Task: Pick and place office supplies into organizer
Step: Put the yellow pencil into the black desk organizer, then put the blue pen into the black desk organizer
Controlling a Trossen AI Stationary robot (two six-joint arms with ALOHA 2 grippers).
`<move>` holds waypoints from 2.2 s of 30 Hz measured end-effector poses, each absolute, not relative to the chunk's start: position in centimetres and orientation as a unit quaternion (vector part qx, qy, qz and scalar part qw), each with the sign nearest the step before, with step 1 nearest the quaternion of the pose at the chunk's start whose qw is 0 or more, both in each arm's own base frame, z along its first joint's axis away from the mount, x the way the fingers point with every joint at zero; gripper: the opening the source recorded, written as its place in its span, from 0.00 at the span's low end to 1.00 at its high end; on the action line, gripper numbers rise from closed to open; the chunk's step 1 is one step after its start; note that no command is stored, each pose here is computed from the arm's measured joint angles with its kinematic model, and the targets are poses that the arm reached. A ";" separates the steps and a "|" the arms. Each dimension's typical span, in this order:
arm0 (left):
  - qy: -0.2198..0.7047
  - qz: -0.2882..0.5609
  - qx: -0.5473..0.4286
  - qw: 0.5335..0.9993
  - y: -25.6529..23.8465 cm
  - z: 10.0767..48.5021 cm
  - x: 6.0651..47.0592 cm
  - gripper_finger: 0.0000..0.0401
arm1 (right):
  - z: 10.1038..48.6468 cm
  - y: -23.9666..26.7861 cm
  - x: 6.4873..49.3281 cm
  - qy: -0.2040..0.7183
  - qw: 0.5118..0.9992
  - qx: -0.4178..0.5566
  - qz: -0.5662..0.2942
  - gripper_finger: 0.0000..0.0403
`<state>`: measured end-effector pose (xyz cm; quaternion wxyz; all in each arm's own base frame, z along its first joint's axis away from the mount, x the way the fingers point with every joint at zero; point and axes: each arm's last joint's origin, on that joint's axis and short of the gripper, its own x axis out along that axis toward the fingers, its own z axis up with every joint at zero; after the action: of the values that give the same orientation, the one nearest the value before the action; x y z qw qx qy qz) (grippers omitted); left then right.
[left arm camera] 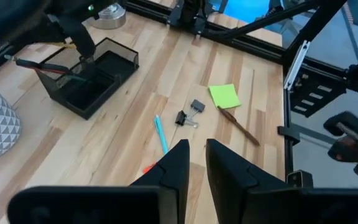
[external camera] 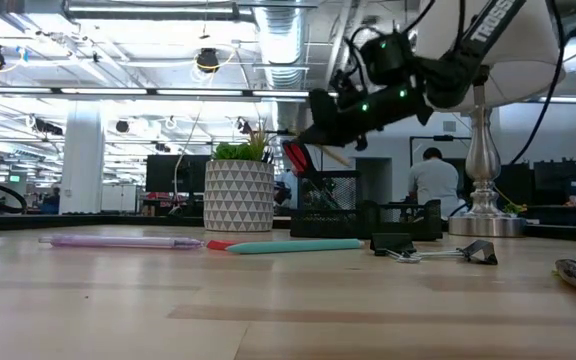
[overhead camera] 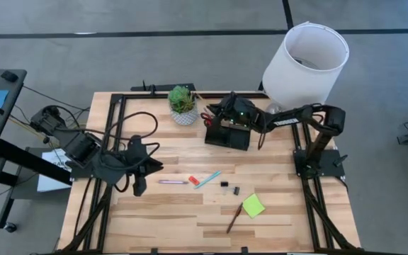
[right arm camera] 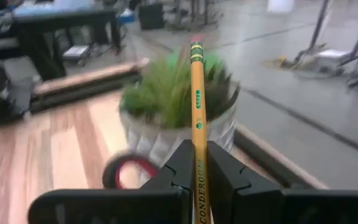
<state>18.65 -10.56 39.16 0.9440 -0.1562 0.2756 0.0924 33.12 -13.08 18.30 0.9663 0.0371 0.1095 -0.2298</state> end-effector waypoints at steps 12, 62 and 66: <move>0.273 0.103 -0.203 0.935 -10.6 39.1 18.6 0.11 | 13.9 -13.5 35.1 0.040 0.972 0.055 -0.227 0.08; 0.525 0.237 -0.001 0.817 -10.0 31.8 19.7 0.11 | 33.8 3.7 26.9 -0.066 0.925 0.302 0.221 0.18; 0.578 0.143 -0.016 0.803 -11.4 27.5 21.8 0.11 | 33.1 7.0 27.0 -0.050 0.920 0.317 0.225 0.18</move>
<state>21.82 -11.41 27.51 0.8033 -0.0159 0.5780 0.1427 27.00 6.99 33.08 0.9200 0.3173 -0.0505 0.2245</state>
